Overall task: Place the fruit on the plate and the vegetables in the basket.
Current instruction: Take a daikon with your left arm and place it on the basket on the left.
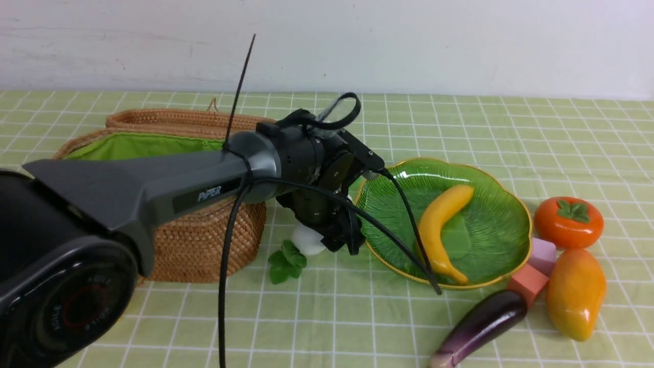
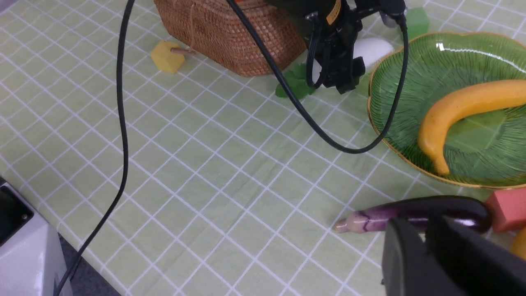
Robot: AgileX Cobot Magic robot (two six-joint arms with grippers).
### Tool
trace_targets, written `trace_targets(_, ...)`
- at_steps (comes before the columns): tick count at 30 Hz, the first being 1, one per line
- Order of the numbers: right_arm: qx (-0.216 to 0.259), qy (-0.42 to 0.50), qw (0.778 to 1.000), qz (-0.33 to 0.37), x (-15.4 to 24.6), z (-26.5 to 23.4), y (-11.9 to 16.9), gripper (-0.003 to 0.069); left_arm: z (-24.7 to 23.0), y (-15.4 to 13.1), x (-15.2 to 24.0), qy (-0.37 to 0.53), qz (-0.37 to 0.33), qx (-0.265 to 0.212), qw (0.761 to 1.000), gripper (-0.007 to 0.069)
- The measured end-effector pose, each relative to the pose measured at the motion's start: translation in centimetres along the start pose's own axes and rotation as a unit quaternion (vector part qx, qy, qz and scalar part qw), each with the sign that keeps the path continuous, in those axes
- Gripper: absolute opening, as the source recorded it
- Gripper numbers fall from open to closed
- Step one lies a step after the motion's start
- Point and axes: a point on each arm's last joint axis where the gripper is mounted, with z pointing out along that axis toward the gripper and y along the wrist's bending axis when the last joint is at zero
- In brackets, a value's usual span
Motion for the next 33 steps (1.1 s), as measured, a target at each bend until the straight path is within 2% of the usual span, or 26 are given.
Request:
trace_targets(4,0.000,0.000,1.000,0.000,0.0,0.0,0.0,0.0088,0.5,0.0,0.2,0.007,0.007,-0.005,1.000,0.0516)
trace_targets(10,-0.002,-0.001,1.000,0.001,0.0,0.0,0.0,0.0088,0.4,0.2,0.4,0.022,-0.001,-0.015,1.000,0.0515)
trace_targets(15,-0.002,-0.001,1.000,0.000,0.0,0.0,0.0,0.0088,-1.9,1.0,0.0,0.015,-0.021,-0.026,0.999,0.0515)
trace_targets(22,-0.009,-0.008,1.000,-0.007,-0.1,0.0,0.2,0.0088,-11.0,2.9,-2.2,-0.073,-0.077,-0.028,0.994,0.0515)
trace_targets(26,-0.008,-0.015,1.000,-0.006,-0.3,0.0,0.2,0.0088,-17.6,3.5,-2.1,-0.113,-0.067,-0.033,0.991,0.0515)
trace_targets(27,-0.008,-0.016,1.000,-0.006,-0.3,0.0,0.2,0.0088,-17.9,3.6,-2.0,-0.112,-0.065,-0.034,0.991,0.0515)
trace_targets(29,-0.010,-0.020,1.000,-0.010,-0.4,0.0,0.2,0.0088,-22.0,5.1,-0.6,-0.101,-0.015,-0.057,0.993,0.0515)
trace_targets(31,-0.012,-0.022,1.000,-0.015,-0.4,0.0,0.2,0.0088,-22.9,6.1,0.3,-0.082,0.002,-0.067,0.994,0.0515)
trace_targets(32,-0.016,-0.024,0.999,-0.016,-0.4,0.0,0.3,0.0088,-23.3,6.9,0.9,-0.068,0.006,-0.074,0.995,0.0515)
trace_targets(33,-0.020,-0.026,0.999,-0.023,-0.5,0.0,0.4,0.0088,-23.5,8.9,2.0,-0.043,-0.003,-0.085,0.995,0.0515)
